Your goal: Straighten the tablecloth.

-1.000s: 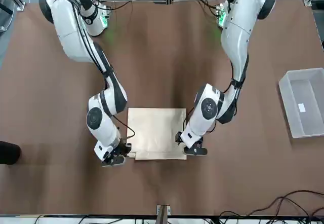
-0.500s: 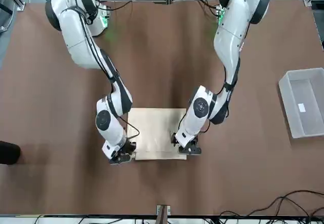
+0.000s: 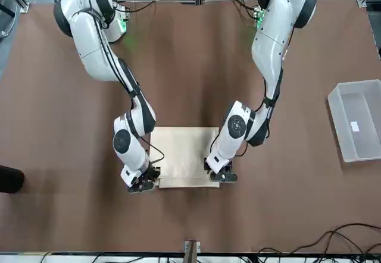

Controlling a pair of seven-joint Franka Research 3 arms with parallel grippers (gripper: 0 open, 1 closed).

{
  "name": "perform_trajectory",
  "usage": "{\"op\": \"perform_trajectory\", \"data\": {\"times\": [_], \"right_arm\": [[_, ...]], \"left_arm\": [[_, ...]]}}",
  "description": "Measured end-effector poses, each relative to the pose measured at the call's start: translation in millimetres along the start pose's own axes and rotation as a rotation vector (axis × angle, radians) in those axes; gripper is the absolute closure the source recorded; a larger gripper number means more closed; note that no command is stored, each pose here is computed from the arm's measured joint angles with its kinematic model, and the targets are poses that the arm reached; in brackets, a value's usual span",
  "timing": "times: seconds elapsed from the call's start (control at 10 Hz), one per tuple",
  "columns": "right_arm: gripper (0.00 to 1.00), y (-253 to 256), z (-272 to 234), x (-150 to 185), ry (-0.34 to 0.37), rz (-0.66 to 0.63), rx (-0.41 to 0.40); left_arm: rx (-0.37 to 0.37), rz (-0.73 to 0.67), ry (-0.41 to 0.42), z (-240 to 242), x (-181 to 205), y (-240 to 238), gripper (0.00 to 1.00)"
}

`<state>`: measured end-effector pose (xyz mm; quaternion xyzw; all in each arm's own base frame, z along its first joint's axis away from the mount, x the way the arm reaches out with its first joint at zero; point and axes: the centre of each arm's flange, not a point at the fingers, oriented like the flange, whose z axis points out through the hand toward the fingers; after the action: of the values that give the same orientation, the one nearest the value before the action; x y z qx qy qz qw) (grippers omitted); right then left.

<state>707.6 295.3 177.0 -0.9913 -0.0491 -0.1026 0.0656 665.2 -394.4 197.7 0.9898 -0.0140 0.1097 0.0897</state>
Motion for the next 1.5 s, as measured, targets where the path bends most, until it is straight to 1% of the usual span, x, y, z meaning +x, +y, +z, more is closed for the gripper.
{"op": "perform_trajectory", "data": {"times": [0.2, 0.3, 0.4, 0.5, 0.6, 0.7, 0.9, 1.3, 1.5], "right_arm": [[0.98, 0.0, 0.0, 0.1, 0.000, 0.000, 0.000], [0.98, 0.0, -0.1, 0.1, 0.000, 0.000, 0.000], [0.98, 0.2, -0.2, 0.3, 0.000, 0.001, 0.000], [0.98, 1.0, -0.5, 0.8, 0.000, 0.002, -0.001], [0.98, 2.5, -0.7, 1.2, -0.002, 0.004, -0.004], [0.98, 3.4, -1.0, 1.6, -0.006, 0.006, -0.006], [0.98, 3.6, -2.8, 3.4, -0.004, 0.009, -0.007], [0.98, -1.5, -8.7, 7.7, 0.011, 0.031, 0.001], [0.98, -3.6, -8.8, 7.4, 0.011, 0.031, 0.002]], "left_arm": [[0.002, 0.002, -0.005, 4.1, -2.5, 0.4, 0.47], [0.003, 0.002, -0.005, 4.3, -2.4, 0.0, 0.52], [0.005, 0.001, -0.004, 4.2, -1.7, -1.2, 0.59], [0.007, 0.000, -0.003, 4.2, -1.0, -2.3, 0.62], [0.007, 0.000, -0.002, 4.0, -0.8, -2.4, 0.76], [0.006, 0.000, 0.000, 3.1, 0.0, -2.1, 0.85], [0.000, 0.001, 0.012, -2.7, 4.2, 0.1, 0.96], [-0.010, 0.003, 0.029, -19.9, 9.3, 5.2, 0.96], [-0.009, 0.017, 0.016, -23.7, 0.4, 13.4, 0.96]]}}
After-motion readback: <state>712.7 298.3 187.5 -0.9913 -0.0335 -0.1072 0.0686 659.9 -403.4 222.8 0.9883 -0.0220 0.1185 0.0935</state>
